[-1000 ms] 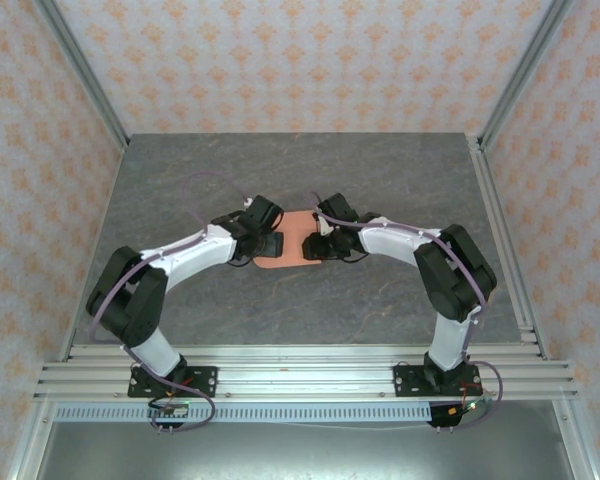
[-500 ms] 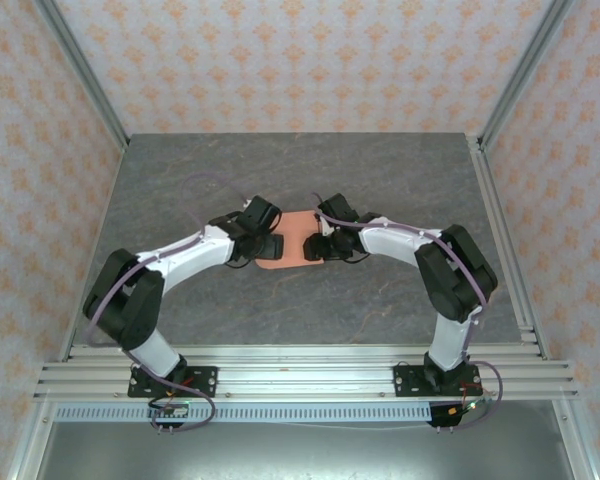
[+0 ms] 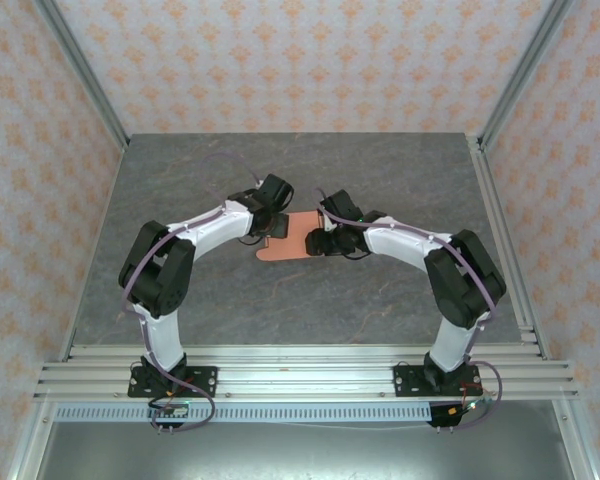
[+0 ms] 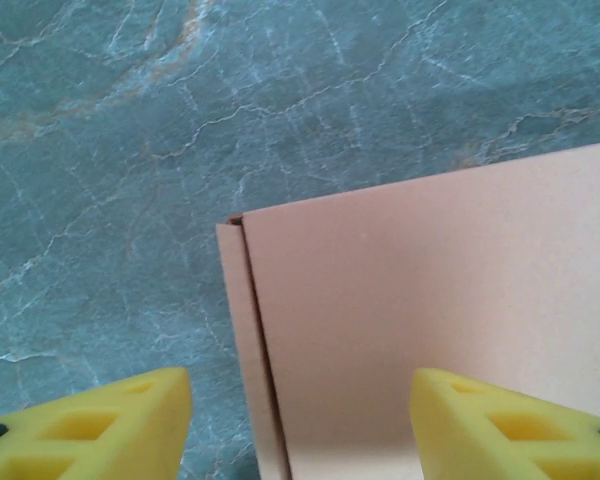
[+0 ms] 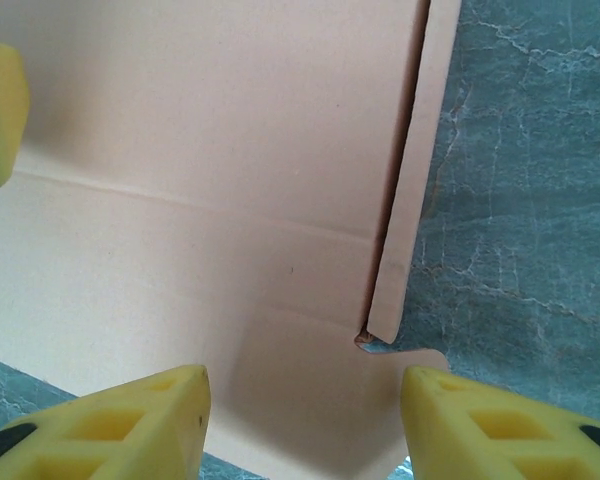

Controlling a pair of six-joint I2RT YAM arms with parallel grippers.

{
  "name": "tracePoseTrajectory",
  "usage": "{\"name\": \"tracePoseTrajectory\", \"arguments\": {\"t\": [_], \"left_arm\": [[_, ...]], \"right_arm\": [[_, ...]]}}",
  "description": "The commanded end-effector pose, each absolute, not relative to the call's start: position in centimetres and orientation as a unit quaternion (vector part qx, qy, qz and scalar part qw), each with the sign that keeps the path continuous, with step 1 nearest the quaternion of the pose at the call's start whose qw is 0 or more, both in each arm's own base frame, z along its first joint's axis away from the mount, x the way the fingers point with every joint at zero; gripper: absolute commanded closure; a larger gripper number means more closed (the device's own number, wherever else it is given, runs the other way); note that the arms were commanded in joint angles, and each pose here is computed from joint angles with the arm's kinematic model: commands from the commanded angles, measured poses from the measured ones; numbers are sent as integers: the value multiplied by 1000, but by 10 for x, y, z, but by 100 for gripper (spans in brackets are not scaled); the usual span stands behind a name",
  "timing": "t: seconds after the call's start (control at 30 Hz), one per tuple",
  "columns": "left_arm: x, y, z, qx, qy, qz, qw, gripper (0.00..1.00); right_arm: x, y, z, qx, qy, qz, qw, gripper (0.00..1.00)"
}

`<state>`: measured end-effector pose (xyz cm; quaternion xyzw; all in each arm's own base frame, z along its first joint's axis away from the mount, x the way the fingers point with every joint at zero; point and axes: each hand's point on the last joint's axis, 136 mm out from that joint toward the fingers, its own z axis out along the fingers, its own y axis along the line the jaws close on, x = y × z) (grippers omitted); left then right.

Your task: Fold the paper box

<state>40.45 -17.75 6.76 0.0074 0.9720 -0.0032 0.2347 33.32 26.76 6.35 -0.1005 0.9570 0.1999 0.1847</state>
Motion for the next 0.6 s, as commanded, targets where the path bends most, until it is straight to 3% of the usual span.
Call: {"name": "tracePoseTrajectory", "arguments": {"t": [0.0, 0.33, 0.57], "left_arm": [[400, -171, 78, 16, 973, 13, 231, 40], [345, -161, 84, 13, 977, -36, 210, 30], [329, -179, 64, -2, 977, -103, 189, 32]], "right_arm": [[335, 264, 63, -89, 959, 189, 191, 47], [338, 262, 62, -86, 961, 180, 191, 47], [341, 264, 60, -85, 962, 178, 188, 48]]}}
